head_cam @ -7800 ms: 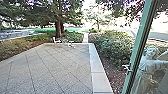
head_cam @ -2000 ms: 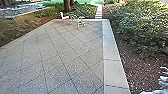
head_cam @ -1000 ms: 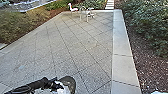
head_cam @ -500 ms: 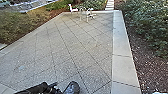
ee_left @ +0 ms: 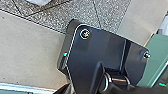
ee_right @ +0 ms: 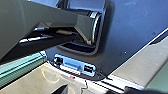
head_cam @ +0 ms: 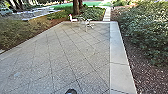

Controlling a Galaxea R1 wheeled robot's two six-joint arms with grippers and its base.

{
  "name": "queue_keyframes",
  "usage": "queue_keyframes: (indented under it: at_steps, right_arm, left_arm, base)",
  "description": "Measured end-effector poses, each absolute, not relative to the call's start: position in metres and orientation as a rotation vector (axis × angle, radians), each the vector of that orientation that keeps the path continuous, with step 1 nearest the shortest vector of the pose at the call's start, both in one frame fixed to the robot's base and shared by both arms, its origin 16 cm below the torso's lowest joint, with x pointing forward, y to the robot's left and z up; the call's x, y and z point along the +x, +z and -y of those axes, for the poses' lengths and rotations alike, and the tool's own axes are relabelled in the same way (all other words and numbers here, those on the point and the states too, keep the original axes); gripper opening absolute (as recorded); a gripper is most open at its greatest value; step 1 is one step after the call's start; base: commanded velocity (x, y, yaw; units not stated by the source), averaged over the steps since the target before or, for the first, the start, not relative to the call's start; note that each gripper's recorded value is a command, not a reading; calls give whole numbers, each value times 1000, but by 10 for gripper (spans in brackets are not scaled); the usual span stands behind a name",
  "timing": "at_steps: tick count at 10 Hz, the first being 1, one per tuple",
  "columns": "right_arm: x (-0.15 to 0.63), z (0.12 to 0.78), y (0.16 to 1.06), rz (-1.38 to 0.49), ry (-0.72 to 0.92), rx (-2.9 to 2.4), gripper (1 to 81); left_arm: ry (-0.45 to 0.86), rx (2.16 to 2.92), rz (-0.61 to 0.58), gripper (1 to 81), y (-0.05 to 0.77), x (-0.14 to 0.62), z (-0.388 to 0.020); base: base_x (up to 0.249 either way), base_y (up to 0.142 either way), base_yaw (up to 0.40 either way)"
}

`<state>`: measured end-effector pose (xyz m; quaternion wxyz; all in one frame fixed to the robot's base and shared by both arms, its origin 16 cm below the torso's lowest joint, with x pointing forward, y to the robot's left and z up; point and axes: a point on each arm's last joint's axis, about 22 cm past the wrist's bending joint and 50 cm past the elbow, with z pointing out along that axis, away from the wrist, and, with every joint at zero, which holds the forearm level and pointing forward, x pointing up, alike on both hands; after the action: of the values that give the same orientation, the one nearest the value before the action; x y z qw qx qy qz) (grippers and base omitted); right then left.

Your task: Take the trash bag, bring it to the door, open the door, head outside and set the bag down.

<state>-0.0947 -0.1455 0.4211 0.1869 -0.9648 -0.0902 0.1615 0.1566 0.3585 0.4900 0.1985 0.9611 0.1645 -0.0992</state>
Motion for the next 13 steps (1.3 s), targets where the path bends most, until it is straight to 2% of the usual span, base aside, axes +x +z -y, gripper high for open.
queue_keyframes:
  at_steps: [2,5,8,11,13]
  right_arm:
    - [-80,143,422,198,370,-2736,811]
    - [-57,140,423,113,232,-2756,811]
    - [-41,138,424,44,111,-2763,811]
    - [-29,136,425,30,43,-2762,811]
    - [-31,136,425,28,38,-2761,811]
  left_arm:
    - [-228,2713,-305,811,475,143,-322]
    - [-233,2729,-109,811,455,83,-280]
    - [-123,2752,74,811,445,72,-250]
    - [-58,2766,147,811,437,41,-232]
    - [-14,2792,138,811,429,20,-225]
  base:
    - [0,0,0]
    - [0,0,0]
    - [0,0,0]
    - [0,0,0]
    - [0,0,0]
